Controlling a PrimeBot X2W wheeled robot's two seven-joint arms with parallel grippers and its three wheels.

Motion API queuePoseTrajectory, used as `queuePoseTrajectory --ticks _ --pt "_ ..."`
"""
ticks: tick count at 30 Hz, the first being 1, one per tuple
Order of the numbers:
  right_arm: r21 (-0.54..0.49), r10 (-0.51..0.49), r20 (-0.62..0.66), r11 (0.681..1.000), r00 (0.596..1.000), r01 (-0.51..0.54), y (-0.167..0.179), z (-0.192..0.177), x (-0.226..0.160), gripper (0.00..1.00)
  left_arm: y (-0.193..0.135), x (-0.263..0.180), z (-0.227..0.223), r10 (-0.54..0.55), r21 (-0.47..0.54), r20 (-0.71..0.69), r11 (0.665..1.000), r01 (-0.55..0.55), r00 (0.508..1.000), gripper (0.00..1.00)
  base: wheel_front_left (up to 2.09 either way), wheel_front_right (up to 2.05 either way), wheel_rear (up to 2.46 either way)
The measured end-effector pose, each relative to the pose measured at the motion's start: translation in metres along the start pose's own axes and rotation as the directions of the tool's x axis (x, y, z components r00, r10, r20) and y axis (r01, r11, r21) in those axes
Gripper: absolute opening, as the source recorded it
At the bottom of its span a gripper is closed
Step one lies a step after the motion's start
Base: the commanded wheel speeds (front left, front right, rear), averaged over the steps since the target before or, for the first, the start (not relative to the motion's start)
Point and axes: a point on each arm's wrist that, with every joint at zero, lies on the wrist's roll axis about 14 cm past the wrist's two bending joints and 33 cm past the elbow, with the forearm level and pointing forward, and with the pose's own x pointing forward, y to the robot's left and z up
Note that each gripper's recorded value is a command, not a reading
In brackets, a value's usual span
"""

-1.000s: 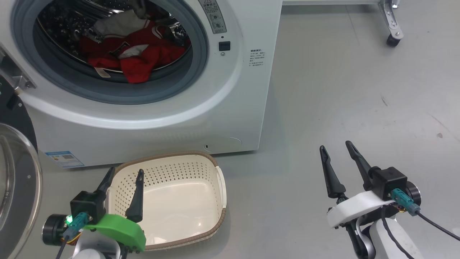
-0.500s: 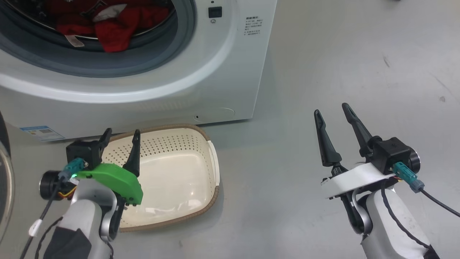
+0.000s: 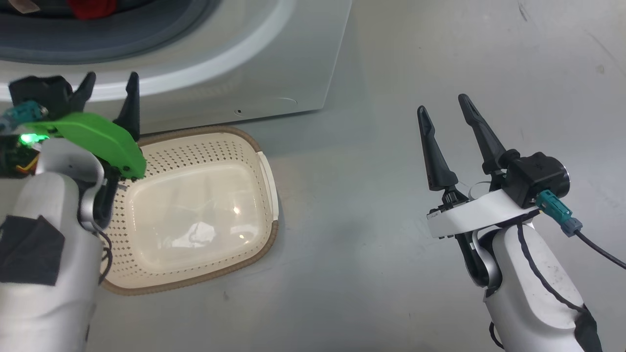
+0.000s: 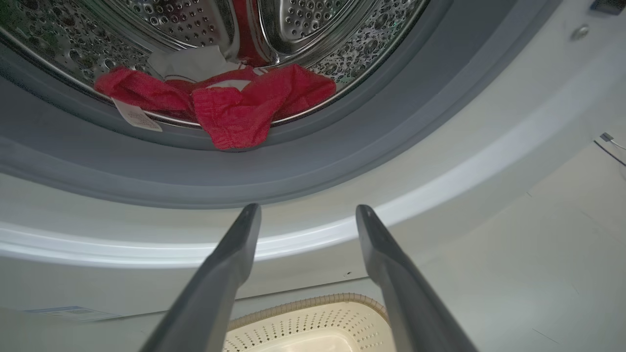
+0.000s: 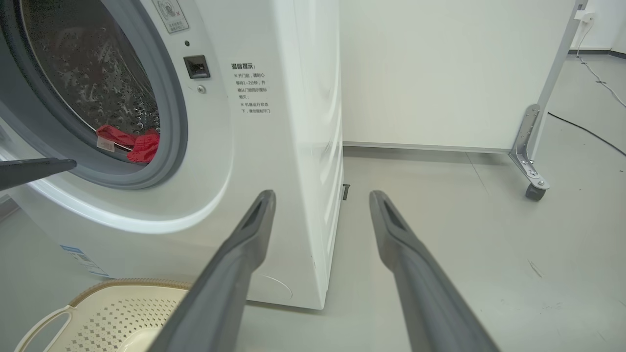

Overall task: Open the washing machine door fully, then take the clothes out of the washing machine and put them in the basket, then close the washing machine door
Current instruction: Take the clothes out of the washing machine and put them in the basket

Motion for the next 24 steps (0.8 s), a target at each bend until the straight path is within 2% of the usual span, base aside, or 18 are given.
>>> queuePoseTrajectory --ticks 9,17,24 --pt "0.023 -0.049 -0.049 0.998 0.998 0.05 -0.018 -0.023 0.007 1.0 0.02 0.058 0.025 0.004 0.022 0.023 1.0 -0.005 1.0 1.0 0.0 0.0 0.0" --pt "0.013 -0.081 -0.076 0.997 0.994 0.082 -0.032 -0.033 0.007 1.0 0.023 0.097 0.043 -0.006 0.095 0.051 0.995 0.001 0.999 1.0 0.0 0.0 0.0" --pt "0.009 -0.108 -0.089 0.994 0.99 0.11 -0.042 -0.037 0.006 1.0 0.022 0.125 0.055 -0.009 0.105 0.076 0.994 0.001 0.997 1.0 0.0 0.0 0.0"
